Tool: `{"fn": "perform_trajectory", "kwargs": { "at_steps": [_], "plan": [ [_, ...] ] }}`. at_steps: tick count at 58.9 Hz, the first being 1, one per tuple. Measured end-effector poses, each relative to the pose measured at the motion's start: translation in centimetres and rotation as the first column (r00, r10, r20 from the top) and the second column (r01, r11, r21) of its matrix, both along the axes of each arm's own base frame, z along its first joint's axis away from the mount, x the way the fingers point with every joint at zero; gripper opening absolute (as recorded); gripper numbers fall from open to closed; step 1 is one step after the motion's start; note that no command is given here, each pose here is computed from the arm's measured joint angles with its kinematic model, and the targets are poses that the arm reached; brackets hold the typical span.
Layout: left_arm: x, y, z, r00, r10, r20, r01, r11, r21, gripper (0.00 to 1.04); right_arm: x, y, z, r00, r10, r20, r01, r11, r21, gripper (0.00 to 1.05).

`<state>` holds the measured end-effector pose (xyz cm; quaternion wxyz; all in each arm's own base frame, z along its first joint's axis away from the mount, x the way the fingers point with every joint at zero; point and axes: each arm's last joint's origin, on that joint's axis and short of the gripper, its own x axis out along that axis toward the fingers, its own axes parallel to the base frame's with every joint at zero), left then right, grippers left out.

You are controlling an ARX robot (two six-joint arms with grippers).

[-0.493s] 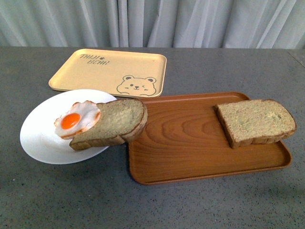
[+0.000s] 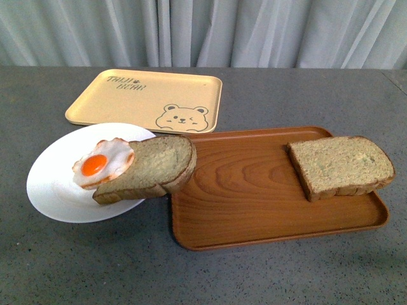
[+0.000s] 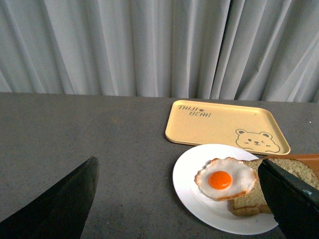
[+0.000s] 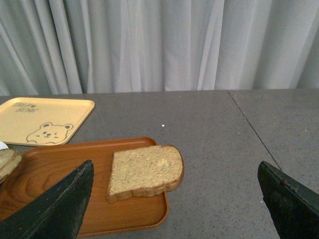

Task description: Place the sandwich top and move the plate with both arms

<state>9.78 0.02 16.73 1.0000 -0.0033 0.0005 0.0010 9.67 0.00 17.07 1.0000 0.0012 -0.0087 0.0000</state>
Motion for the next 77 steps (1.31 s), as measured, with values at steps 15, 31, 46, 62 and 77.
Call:
{"fn": "perform_trajectory", "kwargs": {
  "at_steps": [15, 31, 46, 62, 77],
  "plan": [
    [0.0, 0.0, 0.0, 1.0, 0.0, 0.0, 0.0, 1.0, 0.0, 0.96, 0.0, 0.0, 0.0, 1.0, 0.0, 0.0, 0.0, 1.0, 0.0, 0.96],
    [0.0, 0.0, 0.0, 1.0, 0.0, 0.0, 0.0, 1.0, 0.0, 0.96, 6.1, -2.7, 2.4, 0.94, -0.226, -0.256, 0.277, 0.943, 0.184, 0.96],
    [0.0, 0.0, 0.0, 1.0, 0.0, 0.0, 0.0, 1.0, 0.0, 0.96, 17.4, -4.6, -2.5, 0.881, -0.065, -0.468, 0.238, 0.917, 0.319, 0.96],
    [0.0, 0.0, 0.0, 1.0, 0.0, 0.0, 0.0, 1.0, 0.0, 0.96, 21.9, -3.9, -7.7, 0.801, 0.007, -0.599, 0.3, 0.861, 0.41, 0.96],
    [0.0, 0.0, 0.0, 1.0, 0.0, 0.0, 0.0, 1.0, 0.0, 0.96, 23.8, -2.7, -9.7, 0.778, 0.072, -0.624, 0.303, 0.827, 0.473, 0.96]
  ]
}}
